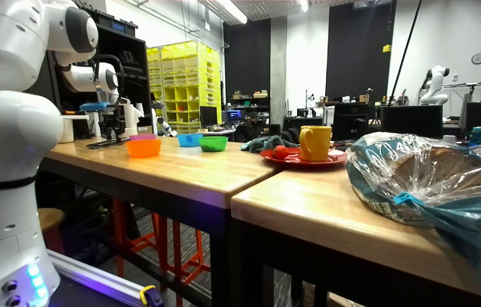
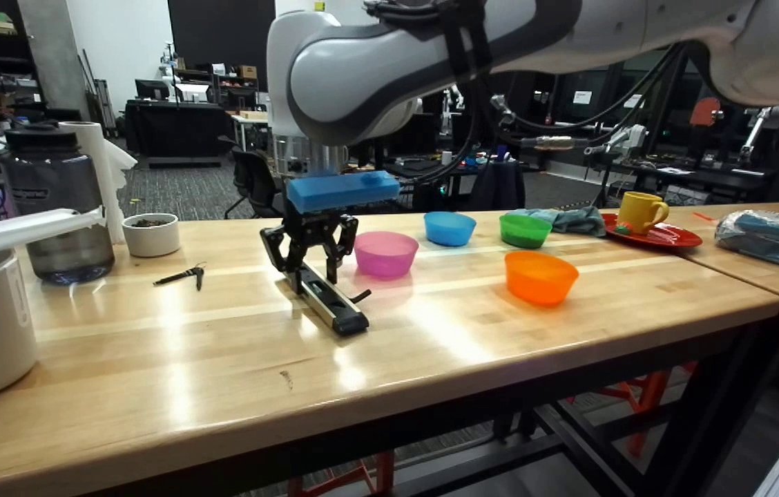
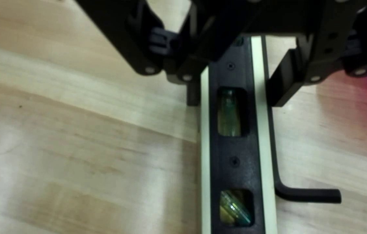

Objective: Move the black object to the left

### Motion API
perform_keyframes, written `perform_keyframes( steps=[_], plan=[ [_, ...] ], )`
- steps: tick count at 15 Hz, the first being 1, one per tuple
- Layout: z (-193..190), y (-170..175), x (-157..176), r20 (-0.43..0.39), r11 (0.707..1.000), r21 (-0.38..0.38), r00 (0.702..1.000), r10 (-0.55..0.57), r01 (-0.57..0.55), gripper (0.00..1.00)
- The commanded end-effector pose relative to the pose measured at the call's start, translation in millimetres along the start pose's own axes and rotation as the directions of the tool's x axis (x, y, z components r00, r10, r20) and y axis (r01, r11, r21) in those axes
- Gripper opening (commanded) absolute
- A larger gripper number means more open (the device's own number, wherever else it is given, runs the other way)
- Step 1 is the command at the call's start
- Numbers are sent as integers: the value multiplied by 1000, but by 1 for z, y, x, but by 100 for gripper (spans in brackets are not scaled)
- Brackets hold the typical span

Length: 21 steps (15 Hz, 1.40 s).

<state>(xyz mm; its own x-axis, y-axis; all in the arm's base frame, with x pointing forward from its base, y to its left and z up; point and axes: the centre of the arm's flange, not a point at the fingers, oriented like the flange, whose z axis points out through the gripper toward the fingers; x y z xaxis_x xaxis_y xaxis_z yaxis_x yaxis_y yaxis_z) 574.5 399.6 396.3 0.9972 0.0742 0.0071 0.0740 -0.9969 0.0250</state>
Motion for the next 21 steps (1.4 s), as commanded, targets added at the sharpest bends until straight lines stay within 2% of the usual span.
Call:
perform_keyframes(
  steps=[1,5,11,12,13,15,17,21],
  plan=[
    [-9,-26,27,13,996,-19,996,88,-88,31],
    [-14,-39,33,15,984,-20,984,180,-179,31],
    [-21,-44,39,23,941,-17,941,339,-338,31],
    [-22,-44,40,24,935,-14,935,353,-353,52],
    [-23,-43,42,25,930,-15,930,367,-367,81],
    [-24,-39,43,26,923,-15,923,385,-385,86],
    [-26,-35,44,19,919,-14,918,395,-395,98],
    [-31,-25,36,26,921,-14,921,390,-389,100]
  ],
)
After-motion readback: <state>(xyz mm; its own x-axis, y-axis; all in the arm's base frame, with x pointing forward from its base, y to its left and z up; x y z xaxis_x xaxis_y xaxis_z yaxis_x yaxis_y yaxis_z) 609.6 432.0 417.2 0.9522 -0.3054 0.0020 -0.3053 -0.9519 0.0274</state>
